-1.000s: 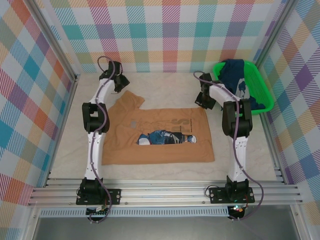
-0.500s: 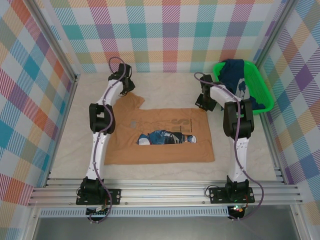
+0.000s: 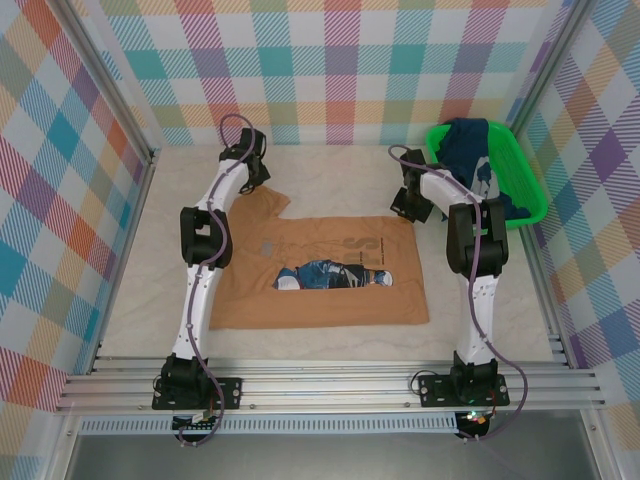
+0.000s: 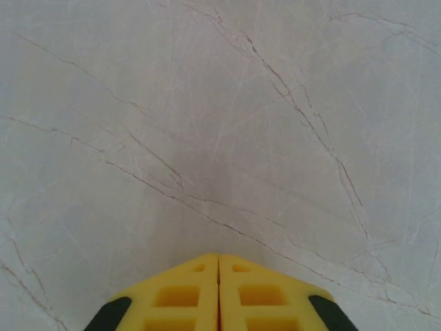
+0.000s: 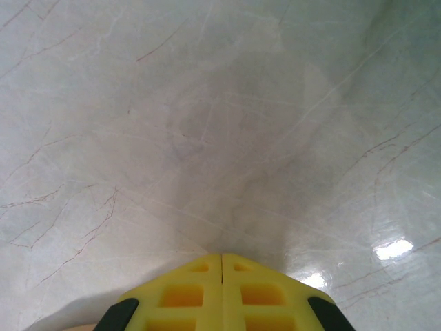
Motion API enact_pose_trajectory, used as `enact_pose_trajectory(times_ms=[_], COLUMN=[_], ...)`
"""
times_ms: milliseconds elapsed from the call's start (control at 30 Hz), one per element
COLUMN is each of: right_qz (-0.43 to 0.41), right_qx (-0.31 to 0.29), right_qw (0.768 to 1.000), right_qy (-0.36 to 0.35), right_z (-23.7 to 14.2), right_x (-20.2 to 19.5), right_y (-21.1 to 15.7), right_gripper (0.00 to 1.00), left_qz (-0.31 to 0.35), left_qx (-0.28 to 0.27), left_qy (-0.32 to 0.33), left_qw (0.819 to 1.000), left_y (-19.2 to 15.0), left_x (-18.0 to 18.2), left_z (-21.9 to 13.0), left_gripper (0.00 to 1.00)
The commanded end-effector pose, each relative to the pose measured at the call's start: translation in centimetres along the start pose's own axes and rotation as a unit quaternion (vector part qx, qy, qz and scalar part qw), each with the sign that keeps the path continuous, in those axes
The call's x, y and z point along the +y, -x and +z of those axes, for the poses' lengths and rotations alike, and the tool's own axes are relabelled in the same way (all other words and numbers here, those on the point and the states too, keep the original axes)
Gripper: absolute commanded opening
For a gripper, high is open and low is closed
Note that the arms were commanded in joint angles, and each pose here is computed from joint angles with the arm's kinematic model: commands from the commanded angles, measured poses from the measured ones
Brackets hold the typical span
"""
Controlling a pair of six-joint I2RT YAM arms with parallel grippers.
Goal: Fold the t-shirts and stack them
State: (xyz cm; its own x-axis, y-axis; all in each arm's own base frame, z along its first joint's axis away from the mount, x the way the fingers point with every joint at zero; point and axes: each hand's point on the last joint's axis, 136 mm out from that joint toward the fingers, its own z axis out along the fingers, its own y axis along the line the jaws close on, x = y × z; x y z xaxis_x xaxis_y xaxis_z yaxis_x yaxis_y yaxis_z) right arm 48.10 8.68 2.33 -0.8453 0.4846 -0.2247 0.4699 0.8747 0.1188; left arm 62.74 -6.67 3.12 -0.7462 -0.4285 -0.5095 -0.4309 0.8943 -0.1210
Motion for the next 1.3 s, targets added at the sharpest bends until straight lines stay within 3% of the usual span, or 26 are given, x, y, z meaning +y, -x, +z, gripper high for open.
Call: enact_pose_trajectory(times_ms=[0,300,500,733,967,1267], right_qz=[-0.003,-0.020,-0.049,-0.062,-0.062,-0.032], right_qx=[0.029,-0.001,-0.009,-0.009,-0.007,0.042], right_qw=[1.000,0.999,0.998,0.997,0.997,0.998], right_qy=[-0.008,0.036,0.048,0.042,0.038,0.022], right_z=[-0.4,-2.6,-4.4,-5.9,-8.1,-9.0], right_x=[-0.4,1.3,1.3,-0.1,-1.9,-6.0], right_y=[-1.6,-0.2,-0.3,-1.5,-3.3,-9.0], right_gripper=[0.00,0.00,0.00,0.00,0.00,0.00], left_qz=[0.018,-0.012,-0.004,-0.004,-0.015,-0.060], left_qx=[0.036,-0.044,-0.044,-0.041,-0.026,-0.028], left_qy=[0.026,0.029,0.004,0.002,-0.005,0.027], left_qw=[0.999,0.999,0.999,0.999,1.000,0.997], left_y=[-2.3,2.7,2.5,-0.4,-5.9,-13.7], left_x=[0.5,0.3,0.5,4.6,9.7,18.1], left_z=[-0.3,-7.5,-13.3,-20.4,-26.8,-32.6], left_gripper=[0.00,0.00,0.00,0.00,0.00,0.00])
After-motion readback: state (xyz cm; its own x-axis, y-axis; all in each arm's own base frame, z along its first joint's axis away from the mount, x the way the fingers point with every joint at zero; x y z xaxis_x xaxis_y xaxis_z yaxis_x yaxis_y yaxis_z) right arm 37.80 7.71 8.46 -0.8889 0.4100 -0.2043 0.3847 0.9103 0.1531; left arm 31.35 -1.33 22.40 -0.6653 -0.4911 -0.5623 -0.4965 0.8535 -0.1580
